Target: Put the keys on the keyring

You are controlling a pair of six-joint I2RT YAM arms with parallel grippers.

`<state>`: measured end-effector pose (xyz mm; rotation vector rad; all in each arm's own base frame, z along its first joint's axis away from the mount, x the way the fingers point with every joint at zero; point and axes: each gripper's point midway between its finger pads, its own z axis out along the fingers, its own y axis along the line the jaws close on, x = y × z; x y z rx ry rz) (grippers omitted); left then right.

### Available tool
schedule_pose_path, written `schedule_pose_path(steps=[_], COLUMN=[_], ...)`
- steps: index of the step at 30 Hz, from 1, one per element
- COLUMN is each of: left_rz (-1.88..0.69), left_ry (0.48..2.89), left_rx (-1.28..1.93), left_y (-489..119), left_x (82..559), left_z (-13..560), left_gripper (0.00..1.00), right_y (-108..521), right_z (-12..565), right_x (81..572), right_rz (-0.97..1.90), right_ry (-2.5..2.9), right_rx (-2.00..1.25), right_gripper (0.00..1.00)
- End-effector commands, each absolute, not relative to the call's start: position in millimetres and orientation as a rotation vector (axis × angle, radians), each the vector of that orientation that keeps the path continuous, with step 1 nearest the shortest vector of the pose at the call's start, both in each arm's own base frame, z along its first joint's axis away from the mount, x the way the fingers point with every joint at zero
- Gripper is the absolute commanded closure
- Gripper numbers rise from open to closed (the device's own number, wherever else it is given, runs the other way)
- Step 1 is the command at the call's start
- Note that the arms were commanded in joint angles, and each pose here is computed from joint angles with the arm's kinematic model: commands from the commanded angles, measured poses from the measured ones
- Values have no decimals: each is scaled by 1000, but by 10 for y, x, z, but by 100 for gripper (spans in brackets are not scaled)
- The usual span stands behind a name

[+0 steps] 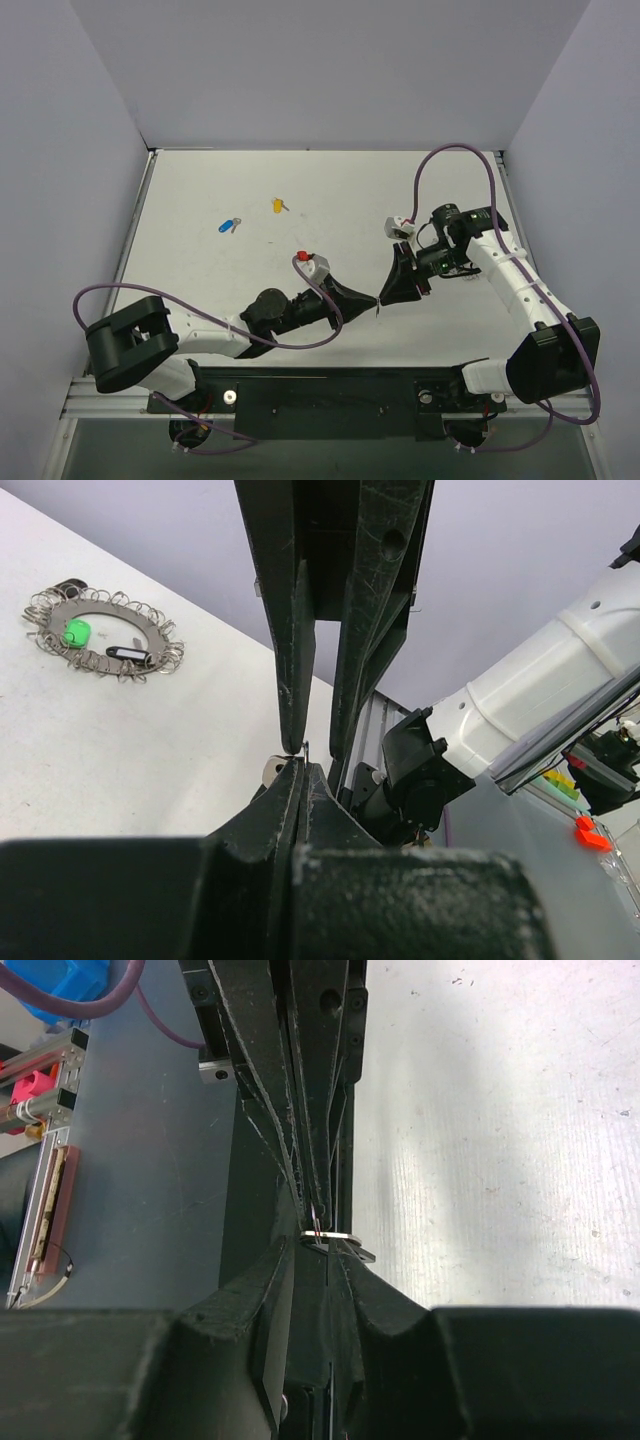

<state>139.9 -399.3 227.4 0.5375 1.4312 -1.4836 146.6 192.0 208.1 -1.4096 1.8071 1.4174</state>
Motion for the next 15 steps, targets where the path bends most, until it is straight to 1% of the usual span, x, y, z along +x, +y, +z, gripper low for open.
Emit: schedule_pose_path(steps=[1, 15], left_rz=[-1520, -1528], left_ry=[1342, 1336], left_rx=[495, 498], left_y=[-4033, -4057], left_x=[1443, 1441], left_z=[2563, 2592], left_gripper=[100, 100], right_y=[1980, 2003], right_z=[2189, 2116], right_x=[1368, 1373], right_rz=[1491, 1499], right_ry=[1767, 1791], right_rx=[-1384, -1408], right_gripper=[83, 83])
